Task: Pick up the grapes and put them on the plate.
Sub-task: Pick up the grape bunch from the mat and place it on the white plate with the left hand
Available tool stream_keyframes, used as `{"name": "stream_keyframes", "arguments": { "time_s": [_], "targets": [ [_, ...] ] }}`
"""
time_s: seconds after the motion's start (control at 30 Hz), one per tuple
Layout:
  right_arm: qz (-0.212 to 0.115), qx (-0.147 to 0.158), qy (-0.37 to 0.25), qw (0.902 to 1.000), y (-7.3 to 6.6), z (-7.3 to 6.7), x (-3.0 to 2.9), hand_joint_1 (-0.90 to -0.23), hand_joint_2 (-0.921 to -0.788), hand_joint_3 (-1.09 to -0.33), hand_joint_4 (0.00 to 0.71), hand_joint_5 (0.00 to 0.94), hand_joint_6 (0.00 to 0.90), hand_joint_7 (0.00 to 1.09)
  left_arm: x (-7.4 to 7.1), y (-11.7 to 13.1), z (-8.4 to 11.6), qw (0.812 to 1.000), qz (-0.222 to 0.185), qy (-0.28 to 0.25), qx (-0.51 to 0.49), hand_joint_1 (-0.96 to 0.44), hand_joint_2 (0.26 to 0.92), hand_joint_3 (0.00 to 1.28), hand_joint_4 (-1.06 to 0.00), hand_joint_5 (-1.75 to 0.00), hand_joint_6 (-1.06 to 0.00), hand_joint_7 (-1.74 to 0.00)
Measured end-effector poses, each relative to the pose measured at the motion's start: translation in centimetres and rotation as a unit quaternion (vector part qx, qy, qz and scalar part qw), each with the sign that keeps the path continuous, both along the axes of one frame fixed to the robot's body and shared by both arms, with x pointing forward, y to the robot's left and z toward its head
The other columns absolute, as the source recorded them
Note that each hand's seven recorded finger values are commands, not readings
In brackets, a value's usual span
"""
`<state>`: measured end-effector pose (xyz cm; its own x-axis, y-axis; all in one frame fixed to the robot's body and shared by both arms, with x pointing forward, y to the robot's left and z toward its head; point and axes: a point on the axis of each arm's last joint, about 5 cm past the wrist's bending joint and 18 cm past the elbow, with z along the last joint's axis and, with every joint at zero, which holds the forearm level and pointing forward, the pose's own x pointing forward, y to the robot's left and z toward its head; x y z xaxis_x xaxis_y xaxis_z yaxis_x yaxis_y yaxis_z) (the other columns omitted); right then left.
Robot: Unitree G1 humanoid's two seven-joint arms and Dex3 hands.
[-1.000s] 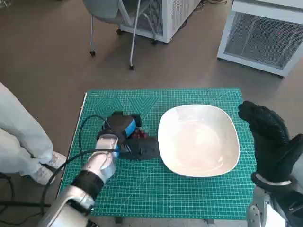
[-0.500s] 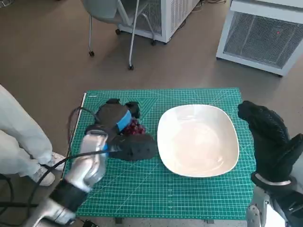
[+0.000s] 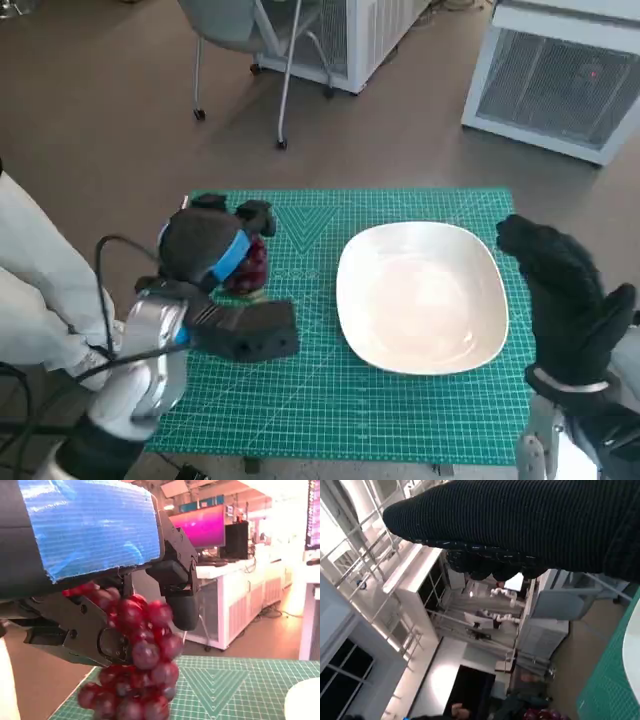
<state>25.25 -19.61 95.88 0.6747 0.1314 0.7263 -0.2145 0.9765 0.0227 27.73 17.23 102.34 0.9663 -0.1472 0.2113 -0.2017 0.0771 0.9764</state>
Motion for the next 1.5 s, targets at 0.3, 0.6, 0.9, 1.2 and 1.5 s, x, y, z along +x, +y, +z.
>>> {"name": "stream_keyframes", "arguments": {
  "time_s": [0.3,0.6,0.9,1.2,1.5],
  "targets": [
    [0.0,0.001,0.0,1.0,0.0,0.0,0.0,-0.475,-0.921,-0.544,0.655,0.0,0.311,0.69,-0.4,0.1,0.3,1.0,-0.01,-0.005,-0.004,0.01,0.919,0.05,-0.69,-1.33,-0.73,-0.87],
    [0.0,0.0,0.001,1.0,0.0,0.0,-0.09,-0.474,-0.921,-0.545,0.655,0.0,0.31,0.69,-0.5,0.1,0.5,1.0,-0.019,-0.006,-0.006,0.0,0.916,0.06,-0.67,-1.21,-0.69,-1.09],
    [-0.001,0.0,0.001,1.0,0.0,-0.1,-0.28,-0.473,-0.921,-0.548,0.655,0.0,0.306,0.69,-0.6,0.0,0.5,1.0,-0.025,-0.006,-0.011,0.0,0.915,0.06,-0.67,-1.17,-0.68,-1.14],
    [-0.001,0.0,0.001,1.0,0.0,-0.1,-0.42,-0.473,-0.921,-0.549,0.654,0.0,0.303,0.7,-0.6,-0.4,0.5,0.999,-0.031,-0.001,-0.017,0.0,0.902,0.07,-0.69,-1.2,-0.7,-1.06],
    [-0.002,0.0,0.002,1.0,-0.1,-0.2,-0.48,-0.474,-0.921,-0.55,0.654,0.0,0.302,0.71,-0.9,-1.4,1.1,0.999,-0.046,0.004,-0.021,0.0,0.91,0.07,-0.67,-1.17,-0.68,-1.14]
  ]
}}
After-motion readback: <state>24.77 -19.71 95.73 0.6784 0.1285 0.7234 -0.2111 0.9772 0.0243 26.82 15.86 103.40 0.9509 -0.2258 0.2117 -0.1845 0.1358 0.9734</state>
